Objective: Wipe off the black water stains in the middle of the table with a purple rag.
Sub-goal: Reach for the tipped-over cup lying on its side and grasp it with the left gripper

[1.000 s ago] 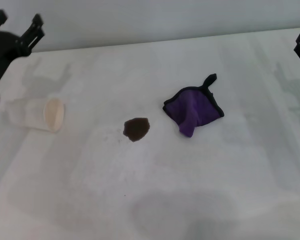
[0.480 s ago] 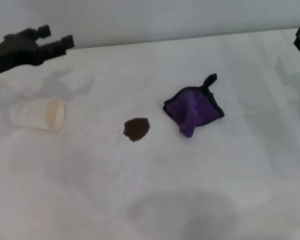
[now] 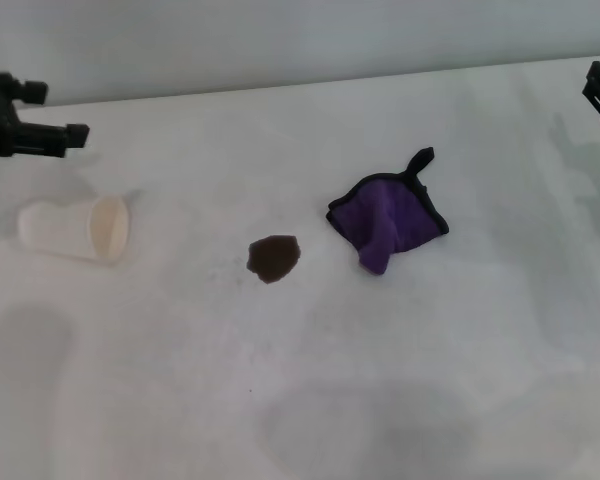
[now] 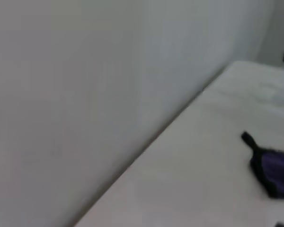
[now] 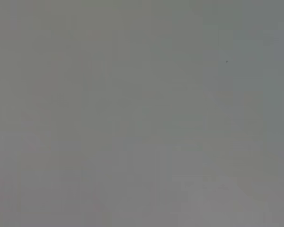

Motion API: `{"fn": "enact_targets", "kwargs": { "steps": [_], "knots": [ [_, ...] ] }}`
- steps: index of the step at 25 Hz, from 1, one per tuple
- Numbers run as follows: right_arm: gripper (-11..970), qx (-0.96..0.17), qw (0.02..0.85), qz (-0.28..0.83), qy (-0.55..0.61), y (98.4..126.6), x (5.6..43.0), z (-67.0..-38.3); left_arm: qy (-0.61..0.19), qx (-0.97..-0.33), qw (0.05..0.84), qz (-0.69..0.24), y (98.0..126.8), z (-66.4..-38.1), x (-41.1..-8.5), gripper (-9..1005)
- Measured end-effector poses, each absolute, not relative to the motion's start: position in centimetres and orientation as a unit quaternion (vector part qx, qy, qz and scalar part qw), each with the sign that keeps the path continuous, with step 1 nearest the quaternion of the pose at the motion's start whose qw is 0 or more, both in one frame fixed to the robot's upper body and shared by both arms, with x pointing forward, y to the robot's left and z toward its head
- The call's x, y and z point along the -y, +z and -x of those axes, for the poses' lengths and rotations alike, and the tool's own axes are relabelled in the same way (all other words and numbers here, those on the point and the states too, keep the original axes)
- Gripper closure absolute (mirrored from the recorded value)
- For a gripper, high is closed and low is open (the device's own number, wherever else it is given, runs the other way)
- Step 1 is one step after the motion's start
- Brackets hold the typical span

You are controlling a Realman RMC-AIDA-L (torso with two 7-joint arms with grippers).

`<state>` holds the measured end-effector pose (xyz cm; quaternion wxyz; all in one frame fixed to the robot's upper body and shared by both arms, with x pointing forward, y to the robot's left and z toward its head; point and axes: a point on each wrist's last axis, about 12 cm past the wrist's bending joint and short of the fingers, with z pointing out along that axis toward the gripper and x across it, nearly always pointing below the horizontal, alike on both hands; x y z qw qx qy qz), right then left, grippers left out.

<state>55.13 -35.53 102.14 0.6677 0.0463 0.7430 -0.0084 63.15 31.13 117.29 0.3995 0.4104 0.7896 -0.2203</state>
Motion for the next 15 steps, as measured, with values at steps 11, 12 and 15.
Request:
{"fn": "enact_targets", "kwargs": {
  "steps": [11, 12, 15],
  "knots": [
    [114, -0.748, 0.662, -0.052, -0.007, 101.8, 35.4, -55.0, -0.148, -0.768, 0.276, -0.558, 119.9, -63.5, -29.5, 124],
    [114, -0.748, 0.662, -0.052, -0.007, 101.8, 35.3, -55.0, -0.143, -0.767, 0.244, -0.576, 120.0, -63.4, -28.7, 124],
    [114, -0.747, 0.663, -0.052, -0.003, 101.9, 35.1, -55.2, -0.134, -0.766, 0.219, -0.589, 120.1, -63.2, -28.1, 128]
  ]
}}
